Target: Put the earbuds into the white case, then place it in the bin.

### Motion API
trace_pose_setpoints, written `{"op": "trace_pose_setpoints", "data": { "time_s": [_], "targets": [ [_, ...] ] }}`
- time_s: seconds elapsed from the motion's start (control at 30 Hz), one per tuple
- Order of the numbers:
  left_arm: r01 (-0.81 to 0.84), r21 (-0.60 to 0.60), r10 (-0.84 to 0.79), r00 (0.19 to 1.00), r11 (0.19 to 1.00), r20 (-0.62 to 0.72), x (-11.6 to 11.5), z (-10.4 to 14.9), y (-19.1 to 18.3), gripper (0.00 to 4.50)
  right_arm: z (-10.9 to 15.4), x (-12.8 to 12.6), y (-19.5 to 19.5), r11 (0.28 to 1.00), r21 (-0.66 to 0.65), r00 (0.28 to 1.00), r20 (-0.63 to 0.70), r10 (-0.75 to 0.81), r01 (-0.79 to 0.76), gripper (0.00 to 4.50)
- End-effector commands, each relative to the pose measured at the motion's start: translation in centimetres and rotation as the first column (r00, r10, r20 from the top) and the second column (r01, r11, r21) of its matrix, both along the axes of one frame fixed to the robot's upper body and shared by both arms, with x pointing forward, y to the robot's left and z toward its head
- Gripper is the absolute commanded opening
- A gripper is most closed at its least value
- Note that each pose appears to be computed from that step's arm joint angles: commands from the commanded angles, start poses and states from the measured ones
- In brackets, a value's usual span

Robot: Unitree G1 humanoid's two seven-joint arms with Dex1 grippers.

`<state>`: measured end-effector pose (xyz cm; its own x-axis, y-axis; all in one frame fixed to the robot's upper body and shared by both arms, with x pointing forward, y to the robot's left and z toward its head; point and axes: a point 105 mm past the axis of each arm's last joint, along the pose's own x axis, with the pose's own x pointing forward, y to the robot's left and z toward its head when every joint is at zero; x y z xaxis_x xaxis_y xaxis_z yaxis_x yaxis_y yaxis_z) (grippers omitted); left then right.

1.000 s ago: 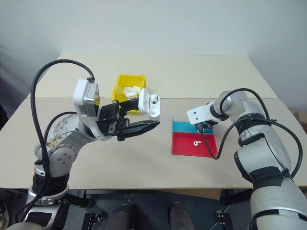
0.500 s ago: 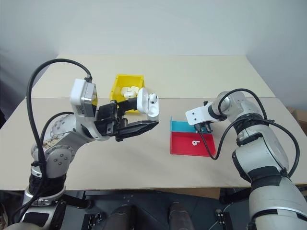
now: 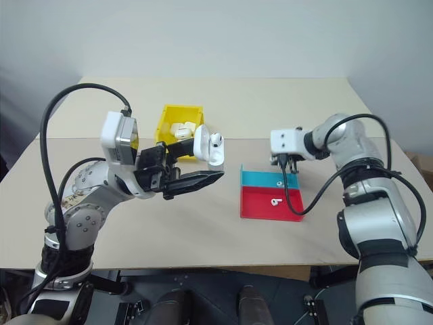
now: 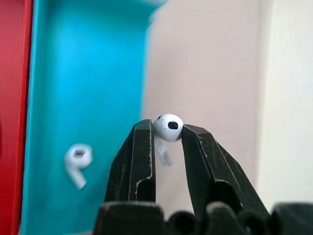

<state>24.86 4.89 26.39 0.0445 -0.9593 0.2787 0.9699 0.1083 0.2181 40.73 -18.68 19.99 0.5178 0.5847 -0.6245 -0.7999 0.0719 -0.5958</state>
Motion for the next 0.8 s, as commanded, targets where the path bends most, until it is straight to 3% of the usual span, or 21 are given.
{"op": "trace_pose_setpoints", "data": {
  "time_s": [0.03, 0.13, 0.33, 0.43, 0.57, 0.67, 0.8],
  "targets": [
    [0.038, -0.025, -0.037, 0.999, 0.999, 0.038, -0.6, 0.9, -0.1, 2.75, 3.8, -2.6, 0.1, 0.948, 0.317, 1.0, -0.029, -0.004, 0.013, 0.79],
    [0.07, -0.023, -0.069, 0.997, 0.997, 0.032, -0.5, 0.9, -0.1, 2.75, 5.9, -6.2, 0.6, 0.815, 0.578, 0.994, -0.105, 0.038, 0.03, 0.79],
    [0.133, -0.023, -0.132, 0.991, 0.991, 0.034, -0.3, 1.3, -0.5, 2.75, 7.3, -11.6, 1.5, 0.637, 0.77, 0.983, -0.136, 0.127, 0.024, 0.79],
    [0.144, -0.021, -0.144, 0.989, 0.989, 0.027, -0.2, 1.4, -0.7, 2.75, 9.6, -14.5, 2.0, 0.474, 0.88, 0.971, -0.082, 0.223, -0.034, 0.79],
    [0.152, -0.012, -0.151, 0.988, 0.988, 0.009, -0.5, 1.3, -1.1, 2.75, 11.3, -17.5, 2.5, 0.33, 0.939, 0.952, -0.013, 0.307, -0.094, 0.79],
    [0.141, 0.007, -0.141, 0.99, 0.99, -0.018, -0.6, 1.0, -1.6, 2.75, 12.2, -18.8, 3.5, 0.265, 0.957, 0.934, 0.016, 0.357, -0.117, 0.79],
    [0.13, 0.019, -0.13, 0.991, 0.991, -0.028, -0.8, 0.9, -2.2, 2.75, 12.2, -19.6, 5.3, 0.259, 0.96, 0.918, -0.004, 0.397, -0.108, 0.79]
  ]
}}
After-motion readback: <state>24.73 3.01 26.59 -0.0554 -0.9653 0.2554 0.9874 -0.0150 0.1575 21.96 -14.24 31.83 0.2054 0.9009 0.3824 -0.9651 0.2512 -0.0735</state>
